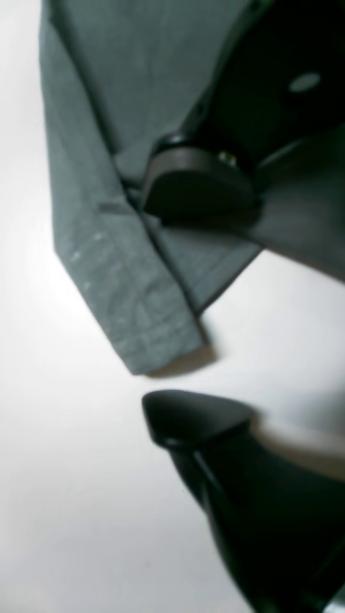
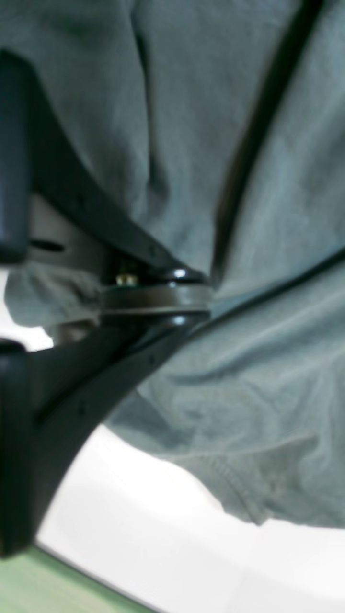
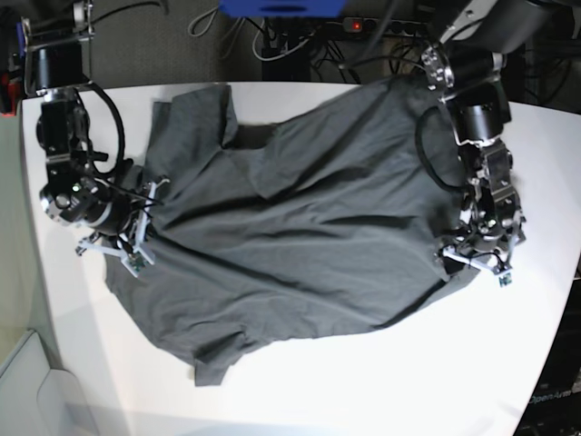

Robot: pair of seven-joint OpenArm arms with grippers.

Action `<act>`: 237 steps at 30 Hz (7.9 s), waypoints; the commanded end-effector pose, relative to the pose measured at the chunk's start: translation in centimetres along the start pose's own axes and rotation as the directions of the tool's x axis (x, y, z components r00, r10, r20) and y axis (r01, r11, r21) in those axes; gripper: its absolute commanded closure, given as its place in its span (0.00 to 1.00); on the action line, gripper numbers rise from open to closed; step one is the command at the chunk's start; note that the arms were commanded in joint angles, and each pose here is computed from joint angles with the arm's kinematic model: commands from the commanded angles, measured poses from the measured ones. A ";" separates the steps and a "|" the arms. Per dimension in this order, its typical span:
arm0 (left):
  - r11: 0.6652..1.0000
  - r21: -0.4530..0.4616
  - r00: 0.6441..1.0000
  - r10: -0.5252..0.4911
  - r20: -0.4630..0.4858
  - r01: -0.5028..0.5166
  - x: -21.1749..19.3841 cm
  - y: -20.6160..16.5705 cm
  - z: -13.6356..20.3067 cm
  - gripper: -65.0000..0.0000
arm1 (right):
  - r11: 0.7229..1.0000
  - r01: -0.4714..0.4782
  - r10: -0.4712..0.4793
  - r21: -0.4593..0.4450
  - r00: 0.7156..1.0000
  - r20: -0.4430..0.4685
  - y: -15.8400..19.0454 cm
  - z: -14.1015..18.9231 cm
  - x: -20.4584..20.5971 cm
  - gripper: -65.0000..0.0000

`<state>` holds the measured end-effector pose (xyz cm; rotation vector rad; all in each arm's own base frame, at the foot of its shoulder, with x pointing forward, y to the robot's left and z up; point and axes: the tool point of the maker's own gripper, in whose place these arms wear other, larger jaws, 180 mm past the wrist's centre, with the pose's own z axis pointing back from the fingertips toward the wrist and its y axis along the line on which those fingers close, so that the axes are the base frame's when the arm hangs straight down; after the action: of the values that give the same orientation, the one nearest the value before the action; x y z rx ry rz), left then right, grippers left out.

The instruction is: Layout the t-shirt on the table in an organized manner, then fold the t-shirt properly

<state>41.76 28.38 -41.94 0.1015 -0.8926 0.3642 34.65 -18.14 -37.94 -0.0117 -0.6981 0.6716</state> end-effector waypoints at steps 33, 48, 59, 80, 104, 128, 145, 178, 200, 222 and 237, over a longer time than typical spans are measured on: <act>0.992 -0.072 0.967 -0.081 0.241 0.101 16.5 -5.5 -0.7 0.99 | 1.000 0.013 -0.013 -0.013 1.000 0.010 -1.2 -0.1 0.3 1.00; 0.991 -0.069 0.958 -0.087 0.272 0.110 16.7 -5.3 -2.3 0.98 | 1.000 0.015 -0.015 -0.011 1.000 0.007 -1.0 -0.1 0.2 1.00; 0.992 -0.068 0.961 -0.088 0.261 0.109 16.1 -5.1 -2.4 0.15 | 1.000 0.011 -0.011 -0.018 1.000 0.014 -1.3 0.0 0.6 1.00; 0.985 0.135 0.992 -0.115 0.055 0.107 5.0 6.9 6.7 0.00 | 0.984 -0.102 0.065 0.148 0.969 0.238 2.7 -6.2 18.0 1.00; 0.980 0.143 0.990 -0.139 -0.012 0.139 -1.0 5.7 15.8 0.00 | 0.976 0.098 -0.160 0.195 0.929 0.335 2.8 -12.1 18.9 1.00; 0.980 0.146 0.990 -0.127 -0.056 0.134 -2.7 6.1 15.3 0.00 | 0.972 0.224 -0.206 -0.076 0.960 0.191 -5.3 -12.4 7.1 1.00; 0.978 0.152 0.989 -0.140 -0.051 0.146 -2.3 6.5 15.2 0.00 | 0.932 0.330 -0.302 -0.152 0.936 0.180 -10.3 -10.7 5.0 1.00; 0.971 -0.059 0.941 -0.237 -0.239 0.230 -9.6 -0.6 10.7 0.00 | 0.947 0.243 -0.171 -0.211 0.935 0.309 -10.4 -2.1 9.5 1.00; 0.960 -0.019 0.958 -0.280 -0.065 0.280 -3.2 -0.1 11.5 0.00 | 0.967 0.192 -0.165 -0.168 0.972 0.166 -0.2 5.6 3.0 1.00; 0.955 -0.008 0.922 -0.289 -0.258 0.297 -8.8 3.2 8.6 0.00 | 0.948 0.310 -0.309 -0.076 0.951 0.021 8.3 7.4 -4.4 1.00; 0.953 -0.007 0.919 -0.293 -0.265 0.302 -8.9 3.5 8.4 0.18 | 0.952 0.301 -0.304 -0.063 0.951 -0.055 9.3 8.4 -7.7 1.00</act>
<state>30.67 26.39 -42.82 0.1708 -0.6776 0.1117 19.31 -17.11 -39.01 0.0226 -0.6000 0.3429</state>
